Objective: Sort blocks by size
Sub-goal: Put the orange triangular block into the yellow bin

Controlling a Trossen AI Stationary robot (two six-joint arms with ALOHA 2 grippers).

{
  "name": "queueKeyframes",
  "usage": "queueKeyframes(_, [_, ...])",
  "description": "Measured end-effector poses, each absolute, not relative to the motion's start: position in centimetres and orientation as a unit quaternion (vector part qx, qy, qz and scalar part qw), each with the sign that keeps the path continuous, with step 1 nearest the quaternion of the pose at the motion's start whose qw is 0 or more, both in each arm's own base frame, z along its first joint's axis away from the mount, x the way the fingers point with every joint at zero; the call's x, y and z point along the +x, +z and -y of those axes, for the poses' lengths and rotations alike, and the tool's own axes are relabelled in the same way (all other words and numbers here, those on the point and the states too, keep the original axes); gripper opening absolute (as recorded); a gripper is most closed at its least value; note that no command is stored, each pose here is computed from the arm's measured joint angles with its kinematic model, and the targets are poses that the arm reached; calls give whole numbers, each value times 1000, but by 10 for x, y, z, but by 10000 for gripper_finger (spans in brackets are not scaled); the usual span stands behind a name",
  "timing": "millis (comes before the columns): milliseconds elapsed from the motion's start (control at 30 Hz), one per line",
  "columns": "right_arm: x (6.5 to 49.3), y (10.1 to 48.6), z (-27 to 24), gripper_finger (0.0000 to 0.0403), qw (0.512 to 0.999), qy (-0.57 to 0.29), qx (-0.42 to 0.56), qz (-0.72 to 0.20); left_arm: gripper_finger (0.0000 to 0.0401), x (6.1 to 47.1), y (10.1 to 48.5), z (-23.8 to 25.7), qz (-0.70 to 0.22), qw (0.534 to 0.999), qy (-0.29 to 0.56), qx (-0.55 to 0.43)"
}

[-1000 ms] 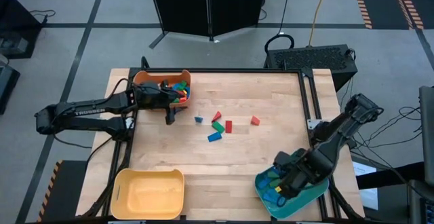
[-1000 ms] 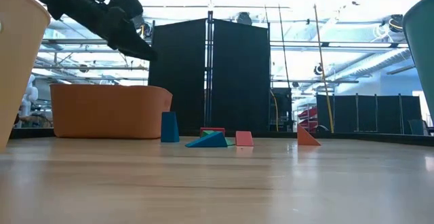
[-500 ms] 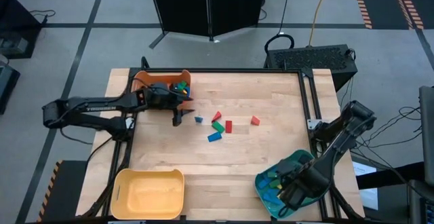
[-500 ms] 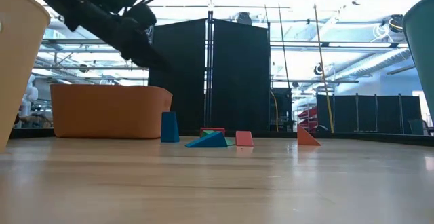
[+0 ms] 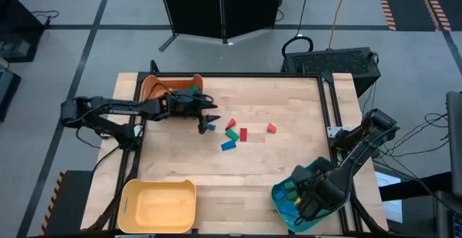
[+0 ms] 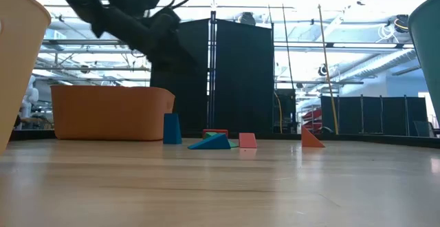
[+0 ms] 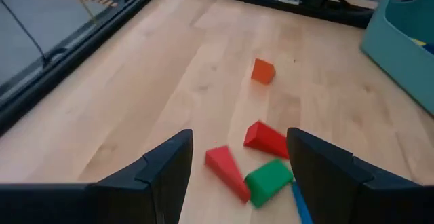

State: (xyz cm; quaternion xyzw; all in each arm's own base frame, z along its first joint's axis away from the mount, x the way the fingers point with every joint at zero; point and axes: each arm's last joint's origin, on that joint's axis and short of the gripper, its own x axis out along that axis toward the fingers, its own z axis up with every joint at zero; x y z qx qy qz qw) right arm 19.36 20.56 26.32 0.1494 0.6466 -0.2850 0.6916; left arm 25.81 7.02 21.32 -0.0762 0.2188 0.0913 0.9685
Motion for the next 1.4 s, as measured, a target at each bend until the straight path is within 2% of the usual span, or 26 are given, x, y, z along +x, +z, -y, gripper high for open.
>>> queueKeyframes(133, [195,280,-189,234,771,-311,114,-543,239,284,215,-69,-229,966,82,-90])
queueKeyframes(233, [193,294,-169,229,804,-355,92,-468,239,304,218,-71,-226,965,81,-106])
queueKeyframes(433, [201,320,-128,225,837,-413,94,-348,239,342,220,-79,-228,956,91,-159])
queueKeyframes(600, [212,330,-95,224,836,-469,67,-277,239,376,215,-86,-291,932,102,-190])
queueKeyframes(733, [218,332,-76,224,823,-497,38,-272,239,402,212,-92,-302,921,112,-220])
queueKeyframes(867, [219,330,-69,224,808,-491,30,-324,239,422,205,-96,-321,906,123,-245])
queueKeyframes(1133, [220,320,-62,224,803,-520,3,-290,239,456,187,-92,-360,879,134,-281])
queueKeyframes(1400, [221,319,-59,224,798,-524,-2,-298,239,486,171,-86,-352,875,133,-304])
